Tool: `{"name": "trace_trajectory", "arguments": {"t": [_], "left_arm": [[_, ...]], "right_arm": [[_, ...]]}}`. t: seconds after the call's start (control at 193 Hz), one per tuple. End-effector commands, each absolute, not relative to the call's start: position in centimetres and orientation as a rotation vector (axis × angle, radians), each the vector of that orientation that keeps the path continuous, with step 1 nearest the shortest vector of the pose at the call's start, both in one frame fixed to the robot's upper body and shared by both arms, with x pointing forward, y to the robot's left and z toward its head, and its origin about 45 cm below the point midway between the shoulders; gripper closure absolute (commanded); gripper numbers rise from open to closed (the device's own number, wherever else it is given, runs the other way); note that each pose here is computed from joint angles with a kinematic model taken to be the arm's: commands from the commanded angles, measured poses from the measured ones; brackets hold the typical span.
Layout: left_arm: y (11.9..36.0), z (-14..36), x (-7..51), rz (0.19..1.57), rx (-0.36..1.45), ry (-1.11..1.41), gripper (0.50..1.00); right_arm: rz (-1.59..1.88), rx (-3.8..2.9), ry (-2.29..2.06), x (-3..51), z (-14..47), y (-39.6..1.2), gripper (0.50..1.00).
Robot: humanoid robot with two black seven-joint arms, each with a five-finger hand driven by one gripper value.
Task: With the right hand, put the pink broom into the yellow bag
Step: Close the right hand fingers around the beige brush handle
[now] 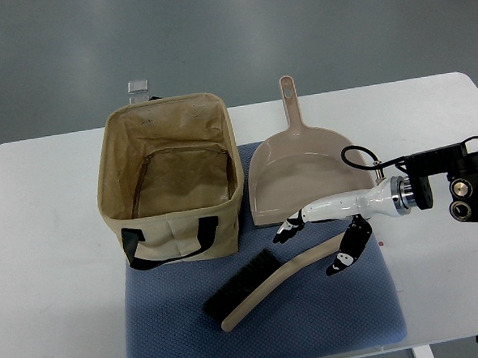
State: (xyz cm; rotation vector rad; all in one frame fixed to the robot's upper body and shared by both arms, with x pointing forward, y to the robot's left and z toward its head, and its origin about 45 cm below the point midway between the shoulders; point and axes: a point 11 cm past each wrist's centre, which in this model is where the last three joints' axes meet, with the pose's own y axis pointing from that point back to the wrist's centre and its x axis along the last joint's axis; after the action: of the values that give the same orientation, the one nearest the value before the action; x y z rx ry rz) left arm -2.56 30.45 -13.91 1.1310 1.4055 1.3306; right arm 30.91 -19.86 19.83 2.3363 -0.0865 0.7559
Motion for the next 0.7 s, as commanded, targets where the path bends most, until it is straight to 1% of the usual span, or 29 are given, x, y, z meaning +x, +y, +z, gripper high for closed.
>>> {"name": "trace_trajectory", "arguments": {"t": [0.0, 0.026, 0.109, 0.155, 0.212, 0.693], "left_arm": [[30.5, -13.9, -2.6, 1.331, 1.132, 1.406, 0.5], [30.5, -13.9, -2.6, 1.331, 1.131, 1.405, 0.5], [30.5, -13.9, -2.6, 1.332, 1.131, 1.407, 0.5], [30.5, -13.9, -2.6, 1.331, 1.131, 1.405, 0.5], [30.5, -13.9, -2.6, 1.331, 1.132, 1.406, 0.5], [30.5, -13.9, -2.6, 1.332, 1.131, 1.407, 0.5]], "right_arm": [[0.755, 2.337, -0.074, 30.6, 19.5, -20.1, 0.718], [0.75, 2.338, -0.071, 30.5, 19.3, -20.2, 0.73], [0.746, 2.336, -0.068, 30.3, 19.0, -20.3, 0.744], [0.74, 2.33, -0.074, 30.4, 18.8, -20.5, 0.764], [0.739, 2.324, -0.077, 30.5, 18.5, -20.7, 0.773], [0.755, 2.294, -0.094, 31.0, 16.7, -20.8, 0.773]]}}
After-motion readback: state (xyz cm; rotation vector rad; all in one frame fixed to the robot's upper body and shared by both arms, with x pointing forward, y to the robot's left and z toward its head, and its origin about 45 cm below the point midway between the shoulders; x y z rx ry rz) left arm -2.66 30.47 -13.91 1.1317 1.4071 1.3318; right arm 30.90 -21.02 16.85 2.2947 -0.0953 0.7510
